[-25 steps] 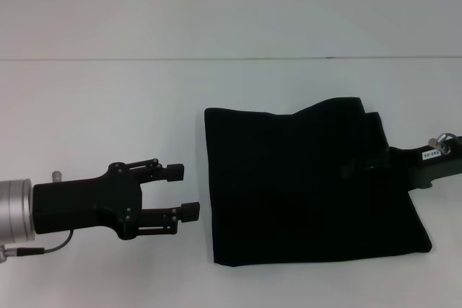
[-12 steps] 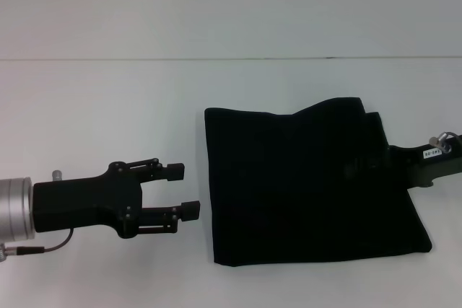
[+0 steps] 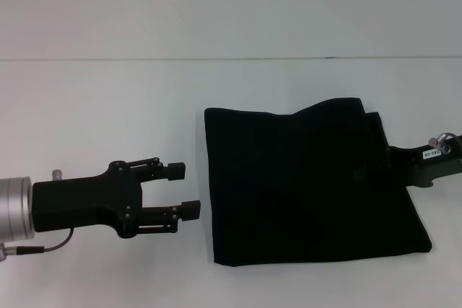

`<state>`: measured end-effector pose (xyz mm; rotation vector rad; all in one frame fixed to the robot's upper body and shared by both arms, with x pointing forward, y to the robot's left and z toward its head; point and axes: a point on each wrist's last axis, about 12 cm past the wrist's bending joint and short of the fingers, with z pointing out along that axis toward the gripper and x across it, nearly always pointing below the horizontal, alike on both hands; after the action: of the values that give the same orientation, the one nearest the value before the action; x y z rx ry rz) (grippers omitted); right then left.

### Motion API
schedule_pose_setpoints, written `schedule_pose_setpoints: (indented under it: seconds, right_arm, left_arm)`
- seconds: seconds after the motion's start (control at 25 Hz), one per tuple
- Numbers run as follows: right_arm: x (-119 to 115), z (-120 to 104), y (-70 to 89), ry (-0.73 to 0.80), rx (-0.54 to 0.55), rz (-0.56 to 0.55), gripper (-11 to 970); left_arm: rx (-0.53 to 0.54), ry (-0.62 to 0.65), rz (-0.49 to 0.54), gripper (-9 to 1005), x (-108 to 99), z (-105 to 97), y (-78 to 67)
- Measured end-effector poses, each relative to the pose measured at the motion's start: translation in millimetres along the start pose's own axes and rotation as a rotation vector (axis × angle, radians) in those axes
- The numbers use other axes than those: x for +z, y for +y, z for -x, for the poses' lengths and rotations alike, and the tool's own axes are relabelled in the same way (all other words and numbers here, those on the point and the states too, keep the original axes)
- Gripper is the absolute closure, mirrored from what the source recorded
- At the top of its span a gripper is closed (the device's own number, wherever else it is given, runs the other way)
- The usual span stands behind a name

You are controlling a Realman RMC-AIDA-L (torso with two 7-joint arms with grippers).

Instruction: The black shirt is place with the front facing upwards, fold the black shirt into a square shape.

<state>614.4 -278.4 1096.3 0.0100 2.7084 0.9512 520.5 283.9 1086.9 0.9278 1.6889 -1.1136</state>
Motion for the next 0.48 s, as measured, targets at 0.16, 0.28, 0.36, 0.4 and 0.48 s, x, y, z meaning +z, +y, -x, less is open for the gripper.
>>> schedule_pose_setpoints:
  seconds: [0.16, 0.28, 0.36, 0.4, 0.48]
  right_arm:
    - [0.5, 0.8, 0.9, -0.001, -0.002, 0.0, 541]
    - [1.1, 0.6, 1.2, 0.0, -0.002, 0.001, 661]
    - [1.3, 0.5, 1.3, -0.001, -0.002, 0.002, 800]
    - [1.3, 0.5, 1.3, -0.001, -0.001, 0.002, 869]
    - [0.9, 0.9, 1.4, -0.004, 0.0, 0.004, 870]
  left_arm:
    - [0.0, 0.0, -0.001, 192, 0.0, 0.1, -0.1]
    - [0.0, 0.0, -0.001, 191, 0.0, 0.0, -0.2]
    - [0.0, -0.001, -0.001, 191, -0.2, 0.1, -0.2]
    - [0.0, -0.001, -0.001, 191, -0.5, 0.2, -0.1]
    - [0.0, -0.002, 0.001, 191, -0.9, 0.4, 0.1]
